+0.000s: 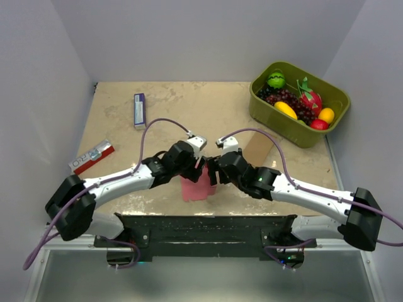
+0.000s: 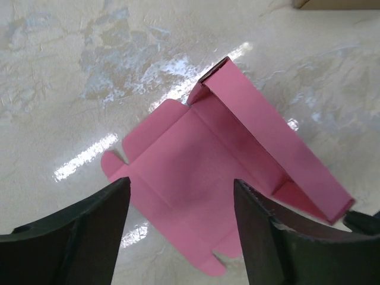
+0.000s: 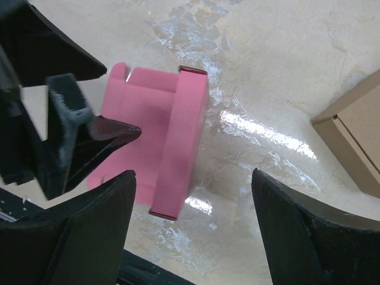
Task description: Fold the paper box
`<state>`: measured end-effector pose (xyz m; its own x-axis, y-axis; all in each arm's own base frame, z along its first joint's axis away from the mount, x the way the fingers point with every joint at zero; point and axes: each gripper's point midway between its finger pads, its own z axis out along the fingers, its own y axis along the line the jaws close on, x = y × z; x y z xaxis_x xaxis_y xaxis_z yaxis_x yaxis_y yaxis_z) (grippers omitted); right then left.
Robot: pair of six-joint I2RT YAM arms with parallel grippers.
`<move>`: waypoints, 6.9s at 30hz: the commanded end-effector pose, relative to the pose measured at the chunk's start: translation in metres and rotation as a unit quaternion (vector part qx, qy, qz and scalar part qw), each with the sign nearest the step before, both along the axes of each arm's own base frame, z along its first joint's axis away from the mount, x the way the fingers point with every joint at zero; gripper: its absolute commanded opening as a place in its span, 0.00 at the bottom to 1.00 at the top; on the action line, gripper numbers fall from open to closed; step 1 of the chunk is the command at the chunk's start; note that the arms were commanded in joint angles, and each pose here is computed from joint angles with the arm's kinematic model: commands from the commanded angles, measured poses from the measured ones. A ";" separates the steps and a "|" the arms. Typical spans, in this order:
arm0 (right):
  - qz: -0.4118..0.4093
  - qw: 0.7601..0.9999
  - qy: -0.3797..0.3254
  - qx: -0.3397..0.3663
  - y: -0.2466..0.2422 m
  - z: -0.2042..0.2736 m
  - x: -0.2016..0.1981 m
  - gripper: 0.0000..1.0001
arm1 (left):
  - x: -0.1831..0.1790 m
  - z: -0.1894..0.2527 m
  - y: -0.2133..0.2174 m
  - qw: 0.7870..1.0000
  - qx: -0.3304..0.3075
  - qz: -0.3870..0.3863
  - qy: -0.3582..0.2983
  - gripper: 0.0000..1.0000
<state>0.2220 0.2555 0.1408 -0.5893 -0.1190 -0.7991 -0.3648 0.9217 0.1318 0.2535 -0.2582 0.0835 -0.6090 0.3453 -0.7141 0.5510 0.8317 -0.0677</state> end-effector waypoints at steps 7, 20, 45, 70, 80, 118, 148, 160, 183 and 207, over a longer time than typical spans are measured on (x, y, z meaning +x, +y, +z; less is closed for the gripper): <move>-0.006 1.000 0.017 -0.004 0.015 0.011 0.005 0.73 | -0.022 0.030 0.034 0.998 -0.053 0.024 0.021 0.81; -0.128 0.980 0.130 0.074 0.021 -0.028 -0.017 0.79 | 0.020 0.136 0.037 0.985 -0.146 -0.039 -0.082 0.84; -0.195 0.942 0.086 0.260 -0.024 0.014 -0.028 0.81 | -0.060 0.012 -0.055 0.933 -0.155 -0.299 0.126 0.79; -0.182 0.945 0.067 0.263 -0.032 0.019 -0.030 0.81 | -0.055 -0.001 -0.024 0.980 0.109 -0.148 -0.076 0.22; -0.184 0.943 0.057 0.272 -0.038 0.021 -0.030 0.81 | -0.047 -0.036 -0.001 0.953 0.250 -0.136 -0.103 0.29; 0.194 0.967 -0.060 0.152 0.051 0.035 0.047 0.86 | -0.051 0.070 0.063 0.985 -0.136 0.097 -0.036 0.93; 0.248 0.965 -0.066 0.051 0.069 -0.019 0.077 0.45 | -0.040 0.005 0.069 0.987 -0.091 0.131 -0.014 0.41; 0.244 0.967 -0.061 0.048 0.066 -0.021 0.076 0.33 | -0.041 -0.008 0.069 0.988 -0.083 0.129 -0.011 0.17; 0.066 0.982 -0.152 0.091 0.042 0.026 0.050 0.00 | 0.018 0.027 0.041 0.980 -0.083 0.165 -0.078 0.00; -0.178 0.967 -0.153 0.095 0.035 -0.023 0.035 0.00 | 0.015 0.001 0.008 0.962 -0.178 0.172 -0.118 0.00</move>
